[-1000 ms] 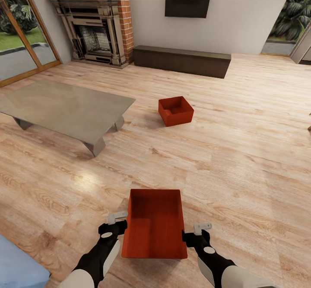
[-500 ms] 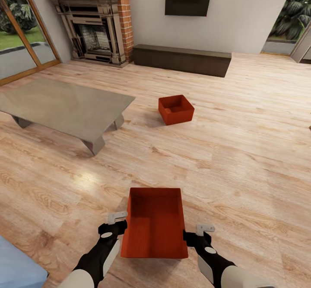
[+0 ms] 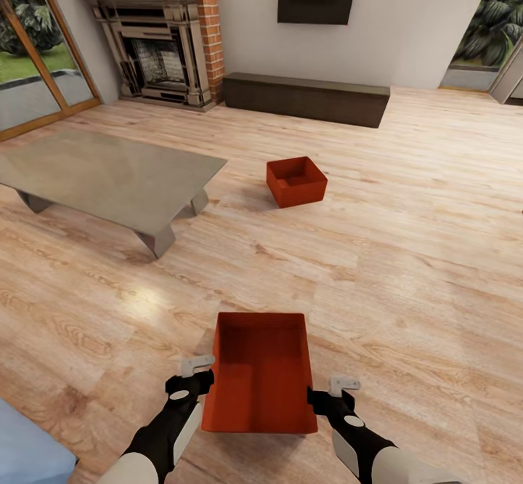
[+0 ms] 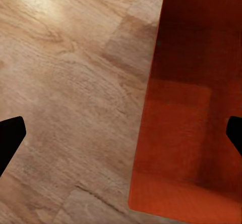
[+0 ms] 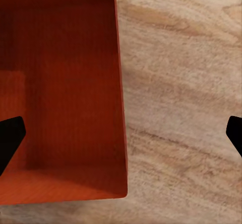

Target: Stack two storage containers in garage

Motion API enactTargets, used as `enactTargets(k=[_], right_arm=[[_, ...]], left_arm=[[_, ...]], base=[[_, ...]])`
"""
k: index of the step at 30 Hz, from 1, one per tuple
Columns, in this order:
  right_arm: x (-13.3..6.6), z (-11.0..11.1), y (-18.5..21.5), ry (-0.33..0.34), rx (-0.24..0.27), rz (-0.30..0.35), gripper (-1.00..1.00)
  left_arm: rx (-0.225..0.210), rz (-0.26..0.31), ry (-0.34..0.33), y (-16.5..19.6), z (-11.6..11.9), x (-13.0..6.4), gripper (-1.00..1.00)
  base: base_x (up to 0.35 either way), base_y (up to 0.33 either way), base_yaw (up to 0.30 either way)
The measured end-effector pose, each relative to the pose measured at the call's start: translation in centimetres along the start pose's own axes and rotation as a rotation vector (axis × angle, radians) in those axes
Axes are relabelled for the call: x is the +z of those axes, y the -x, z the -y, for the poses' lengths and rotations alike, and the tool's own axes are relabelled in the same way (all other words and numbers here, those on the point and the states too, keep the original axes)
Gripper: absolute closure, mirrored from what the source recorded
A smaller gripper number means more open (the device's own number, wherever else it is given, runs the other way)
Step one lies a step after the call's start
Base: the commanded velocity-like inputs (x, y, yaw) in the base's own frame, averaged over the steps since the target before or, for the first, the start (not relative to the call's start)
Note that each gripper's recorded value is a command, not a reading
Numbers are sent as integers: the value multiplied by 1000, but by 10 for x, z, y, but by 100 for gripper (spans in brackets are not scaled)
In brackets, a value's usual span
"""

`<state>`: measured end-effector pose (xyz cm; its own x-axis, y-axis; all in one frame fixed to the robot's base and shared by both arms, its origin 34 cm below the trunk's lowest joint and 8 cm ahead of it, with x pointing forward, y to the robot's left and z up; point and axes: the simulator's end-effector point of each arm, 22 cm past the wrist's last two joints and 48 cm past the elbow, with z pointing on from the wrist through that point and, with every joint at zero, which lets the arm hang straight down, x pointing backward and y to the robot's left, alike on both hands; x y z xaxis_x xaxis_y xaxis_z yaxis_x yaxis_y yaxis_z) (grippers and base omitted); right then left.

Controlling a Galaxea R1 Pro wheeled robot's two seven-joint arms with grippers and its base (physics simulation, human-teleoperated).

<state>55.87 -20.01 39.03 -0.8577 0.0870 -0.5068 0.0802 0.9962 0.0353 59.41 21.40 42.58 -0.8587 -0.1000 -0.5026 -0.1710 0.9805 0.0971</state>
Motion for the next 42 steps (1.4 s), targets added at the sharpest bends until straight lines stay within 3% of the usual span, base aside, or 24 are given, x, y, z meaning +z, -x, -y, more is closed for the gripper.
enactTargets(k=[8, 42], right_arm=[[12, -3, -8, 16, -44, 5, -100], [65, -3, -50, 37, -46, 10, -100]], left_arm=[[-1, 2, 0, -9, 1, 12, -100], [6, 2, -8, -52, 5, 66, -100]], base=[[0, 0, 0], [0, 0, 0]])
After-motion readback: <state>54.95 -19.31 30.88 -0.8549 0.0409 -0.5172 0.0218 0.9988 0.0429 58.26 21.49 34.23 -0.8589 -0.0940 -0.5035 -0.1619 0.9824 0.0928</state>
